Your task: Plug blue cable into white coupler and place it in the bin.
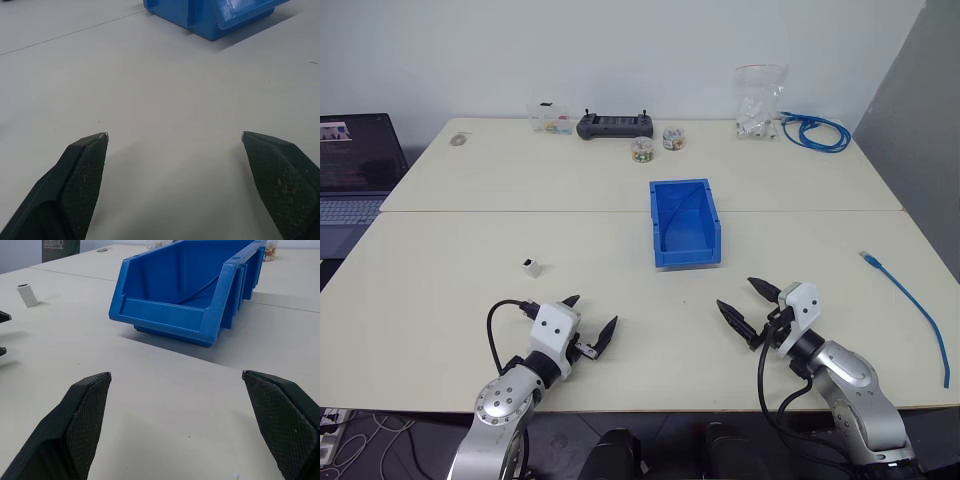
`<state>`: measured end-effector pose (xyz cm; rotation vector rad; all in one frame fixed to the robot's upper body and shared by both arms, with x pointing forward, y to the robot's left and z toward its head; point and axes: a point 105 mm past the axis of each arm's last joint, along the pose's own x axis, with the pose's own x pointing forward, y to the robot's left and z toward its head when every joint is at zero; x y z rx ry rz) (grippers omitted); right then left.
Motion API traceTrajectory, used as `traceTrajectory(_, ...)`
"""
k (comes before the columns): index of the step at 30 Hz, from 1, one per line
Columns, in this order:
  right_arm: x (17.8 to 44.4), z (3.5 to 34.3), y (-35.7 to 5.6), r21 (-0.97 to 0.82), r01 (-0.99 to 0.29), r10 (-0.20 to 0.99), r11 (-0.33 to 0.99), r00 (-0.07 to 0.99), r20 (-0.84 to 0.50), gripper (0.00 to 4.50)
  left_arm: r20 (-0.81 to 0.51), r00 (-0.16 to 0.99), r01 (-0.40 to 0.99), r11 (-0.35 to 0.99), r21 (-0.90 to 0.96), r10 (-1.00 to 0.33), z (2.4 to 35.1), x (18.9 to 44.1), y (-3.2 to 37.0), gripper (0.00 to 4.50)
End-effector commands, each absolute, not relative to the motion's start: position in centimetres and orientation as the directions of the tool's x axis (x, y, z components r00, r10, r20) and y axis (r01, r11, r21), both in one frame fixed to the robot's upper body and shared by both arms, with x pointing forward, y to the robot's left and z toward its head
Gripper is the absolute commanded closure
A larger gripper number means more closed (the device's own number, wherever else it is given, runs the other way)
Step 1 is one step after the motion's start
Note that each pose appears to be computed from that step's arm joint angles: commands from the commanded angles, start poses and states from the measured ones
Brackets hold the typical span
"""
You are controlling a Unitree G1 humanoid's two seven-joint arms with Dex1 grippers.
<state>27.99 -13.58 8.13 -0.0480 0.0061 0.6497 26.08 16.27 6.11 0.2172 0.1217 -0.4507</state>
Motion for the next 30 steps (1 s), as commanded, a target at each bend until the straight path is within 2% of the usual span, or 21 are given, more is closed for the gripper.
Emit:
traceTrajectory(1,27.9,8.9,-13.6,-0.065,-0.602,0.604,0.795,0.797,0.006,0.05,-0.118,0.880,0.474,0.861,0.186,-0.459,7.2,25.9,15.6,0.00)
traceTrajectory(9,27.8,8.8,-13.5,-0.068,-0.606,0.608,0.792,0.794,0.003,0.05,-0.186,0.870,0.489,0.845,0.217,-0.456,6.5,25.7,15.5,0.00)
traceTrajectory(15,27.5,8.5,-13.6,-0.076,-0.613,0.614,0.787,0.789,-0.008,0.05,-0.172,0.851,0.525,0.810,0.261,-0.496,6.9,25.7,15.0,0.00)
traceTrajectory(18,27.3,8.3,-13.5,-0.079,-0.619,0.620,0.781,0.784,-0.017,0.05,-0.171,0.827,0.561,0.798,0.221,-0.535,7.0,25.5,14.7,0.00)
traceTrajectory(22,27.2,8.5,-13.9,-0.088,-0.602,0.604,0.793,0.797,-0.008,0.05,-0.128,0.730,0.683,0.722,0.107,-0.671,8.6,25.3,13.7,0.00)
traceTrajectory(26,27.1,8.9,-14.7,-0.104,-0.569,0.573,0.816,0.820,0.009,0.05,-0.118,0.655,0.752,0.628,0.203,-0.746,10.4,26.3,12.3,0.00)
traceTrajectory(30,27.0,9.3,-17.3,-0.121,-0.491,0.495,0.863,0.869,0.008,0.05,-0.105,0.575,0.808,0.543,0.229,-0.811,12.1,28.0,9.9,0.00)
